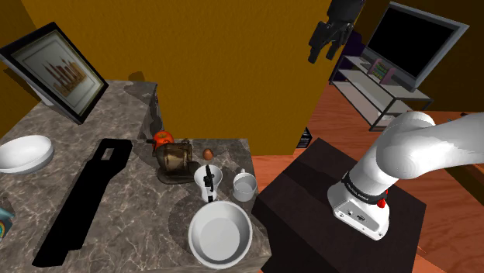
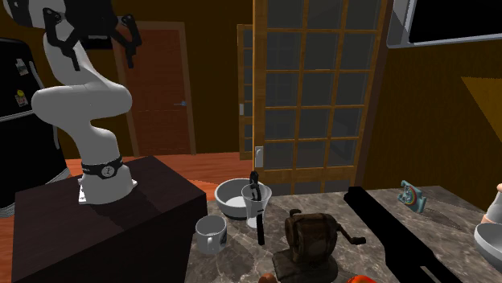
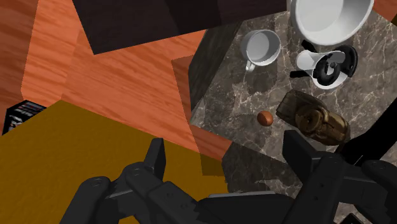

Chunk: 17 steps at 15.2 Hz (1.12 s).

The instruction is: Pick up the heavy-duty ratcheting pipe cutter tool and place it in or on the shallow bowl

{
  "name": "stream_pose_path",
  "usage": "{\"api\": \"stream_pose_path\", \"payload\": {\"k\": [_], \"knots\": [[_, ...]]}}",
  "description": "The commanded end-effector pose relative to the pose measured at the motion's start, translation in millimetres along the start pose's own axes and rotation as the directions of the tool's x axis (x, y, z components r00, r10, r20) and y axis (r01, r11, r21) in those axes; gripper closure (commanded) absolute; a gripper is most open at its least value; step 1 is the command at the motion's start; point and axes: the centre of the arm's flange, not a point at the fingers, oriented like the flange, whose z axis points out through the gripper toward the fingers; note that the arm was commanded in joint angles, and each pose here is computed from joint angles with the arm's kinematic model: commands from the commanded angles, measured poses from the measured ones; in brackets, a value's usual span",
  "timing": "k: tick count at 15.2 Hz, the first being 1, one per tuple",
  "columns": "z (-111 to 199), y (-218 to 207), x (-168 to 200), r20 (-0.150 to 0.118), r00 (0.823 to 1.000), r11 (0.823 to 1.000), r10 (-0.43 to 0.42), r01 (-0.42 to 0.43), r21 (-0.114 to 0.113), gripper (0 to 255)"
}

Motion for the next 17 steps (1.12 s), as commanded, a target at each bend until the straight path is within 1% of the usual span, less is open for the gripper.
{"api": "stream_pose_path", "payload": {"k": [1, 9, 17], "knots": [[0, 0, 0, 0.0, 1.0, 1.0, 0.0, 0.0, 0.0, 0], [68, -86, -12, -0.033, 0.998, 0.998, 0.06, -0.061, -0.032, 0], [140, -169, -17, -0.067, 0.991, 0.99, 0.119, -0.124, -0.061, 0]]}}
